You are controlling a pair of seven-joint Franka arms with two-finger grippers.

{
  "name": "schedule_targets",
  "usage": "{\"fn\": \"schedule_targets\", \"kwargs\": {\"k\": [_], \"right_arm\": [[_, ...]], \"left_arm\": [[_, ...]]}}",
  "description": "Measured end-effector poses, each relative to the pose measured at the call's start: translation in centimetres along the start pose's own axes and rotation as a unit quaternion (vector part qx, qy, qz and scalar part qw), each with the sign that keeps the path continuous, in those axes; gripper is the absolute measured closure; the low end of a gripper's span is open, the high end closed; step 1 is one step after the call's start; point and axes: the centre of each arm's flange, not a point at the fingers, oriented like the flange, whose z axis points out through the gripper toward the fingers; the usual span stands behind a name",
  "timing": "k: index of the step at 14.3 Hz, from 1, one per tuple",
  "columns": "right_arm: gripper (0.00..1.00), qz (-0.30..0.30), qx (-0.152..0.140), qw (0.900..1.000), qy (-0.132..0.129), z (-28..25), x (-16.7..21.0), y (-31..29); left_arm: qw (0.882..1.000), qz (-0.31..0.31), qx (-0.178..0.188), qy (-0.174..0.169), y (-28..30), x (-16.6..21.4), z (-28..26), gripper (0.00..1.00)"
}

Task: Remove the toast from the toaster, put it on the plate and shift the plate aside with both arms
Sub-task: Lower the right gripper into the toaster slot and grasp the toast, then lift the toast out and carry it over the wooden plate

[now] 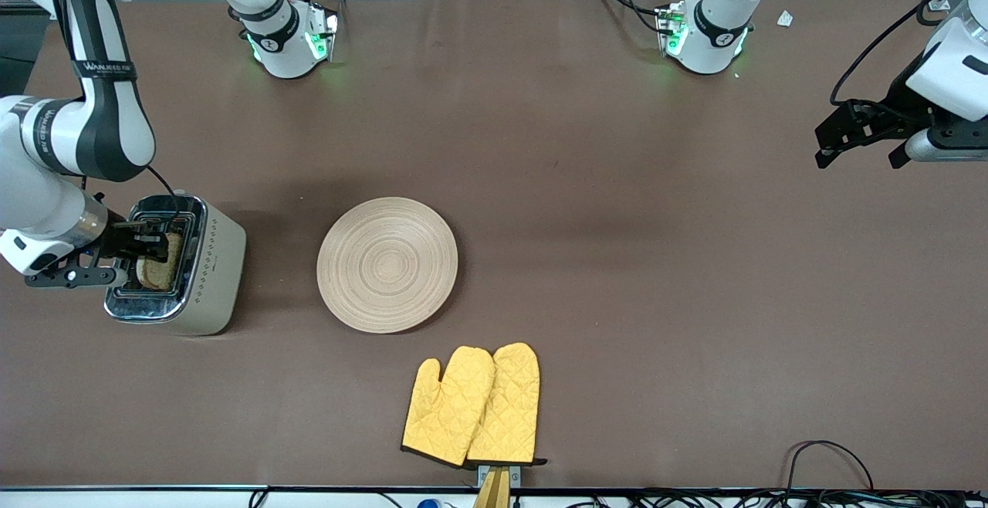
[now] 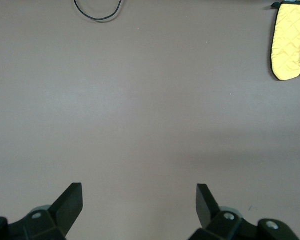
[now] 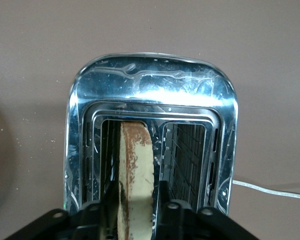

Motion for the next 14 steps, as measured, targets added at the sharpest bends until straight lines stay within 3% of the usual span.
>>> {"fn": "schedule_targets", "kwargs": {"k": [1, 3, 5, 8, 14], "right_arm": [[0.80, -0.001, 0.000, 1.000, 0.001, -0.1, 0.1, -0.2], [0.88, -0.006, 0.002, 1.000, -0.010, -1.8, 0.6, -0.6], [0.88, -0.016, 0.005, 0.999, -0.032, -5.9, 1.4, -1.7], [0.88, -0.016, 0.005, 0.999, -0.035, -10.3, 1.7, -6.6], [0.88, -0.013, 0.008, 1.000, -0.021, -8.3, 1.2, -19.6]], "left_arm": [[1.000, 0.000, 0.000, 0.000, 0.0, 0.0, 0.0, 0.00], [1.000, -0.001, 0.000, 0.000, -0.1, 0.0, 0.0, 0.00], [1.000, -0.001, 0.000, -0.001, -0.1, 0.0, 0.0, 0.00], [1.000, -0.001, 0.000, -0.001, -0.1, 0.0, 0.1, 0.00], [1.000, -0.001, 0.000, -0.001, -0.2, 0.0, 0.1, 0.00]]}}
